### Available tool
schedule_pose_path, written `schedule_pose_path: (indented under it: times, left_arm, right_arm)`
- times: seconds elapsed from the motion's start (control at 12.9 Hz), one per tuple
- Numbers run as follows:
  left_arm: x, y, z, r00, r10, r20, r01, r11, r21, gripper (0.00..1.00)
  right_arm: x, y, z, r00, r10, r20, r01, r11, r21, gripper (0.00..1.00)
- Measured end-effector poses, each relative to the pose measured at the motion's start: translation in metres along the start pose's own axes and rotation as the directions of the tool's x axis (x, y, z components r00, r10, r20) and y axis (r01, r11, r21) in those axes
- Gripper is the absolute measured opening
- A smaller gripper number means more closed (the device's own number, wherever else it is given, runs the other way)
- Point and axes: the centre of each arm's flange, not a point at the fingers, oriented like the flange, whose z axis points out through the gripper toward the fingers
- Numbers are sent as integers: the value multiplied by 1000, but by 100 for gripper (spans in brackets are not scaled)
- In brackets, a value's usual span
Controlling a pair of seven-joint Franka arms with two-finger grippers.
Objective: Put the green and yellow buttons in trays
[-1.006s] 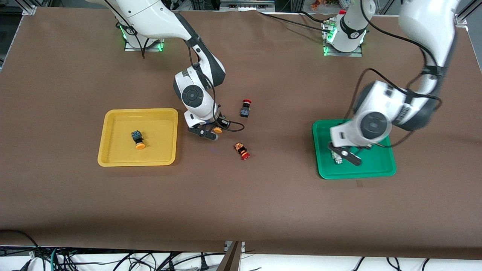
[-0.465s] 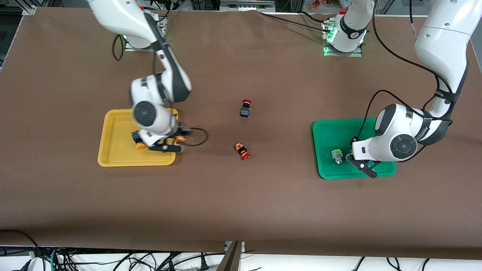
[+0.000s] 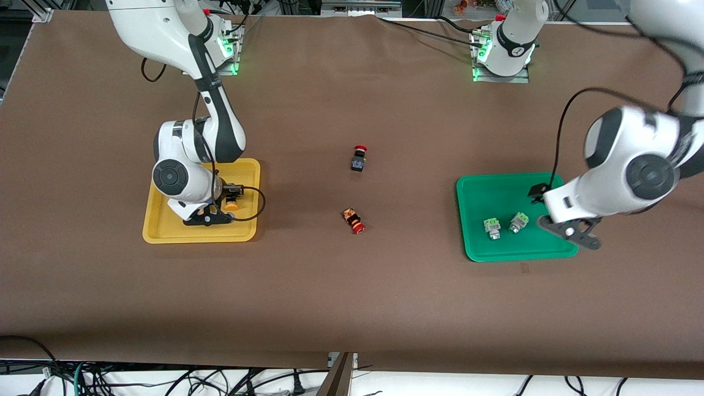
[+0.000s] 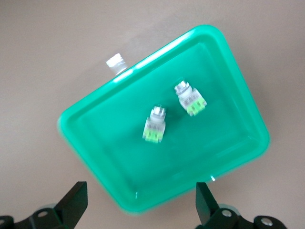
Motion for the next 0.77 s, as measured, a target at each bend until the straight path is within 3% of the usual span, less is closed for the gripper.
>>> schedule_pose_path:
  times: [0.15,0.31,0.54,0.77]
  left_arm:
    - [-28,2,-86,996,-84,-6,84,996,-22,100]
    - [-42,16,-141,972,-224,-69,223,974,-23,100]
    - [-65,23,-147,905,-382,-188,366,924,-115,100]
    - [-97,18,-123,888,-427,-170,407,903,-139,100]
  right_arm:
    - [-1,-5,-25,1000,-9,-23,10,1000,21,97]
    - [-6,-10,-77,997,1,-77,4,998,66,99]
    - [-33,-4,-162,993,-7,-119,19,995,103,100]
    - [-71,14,-232,989,-25,-143,35,997,69,100]
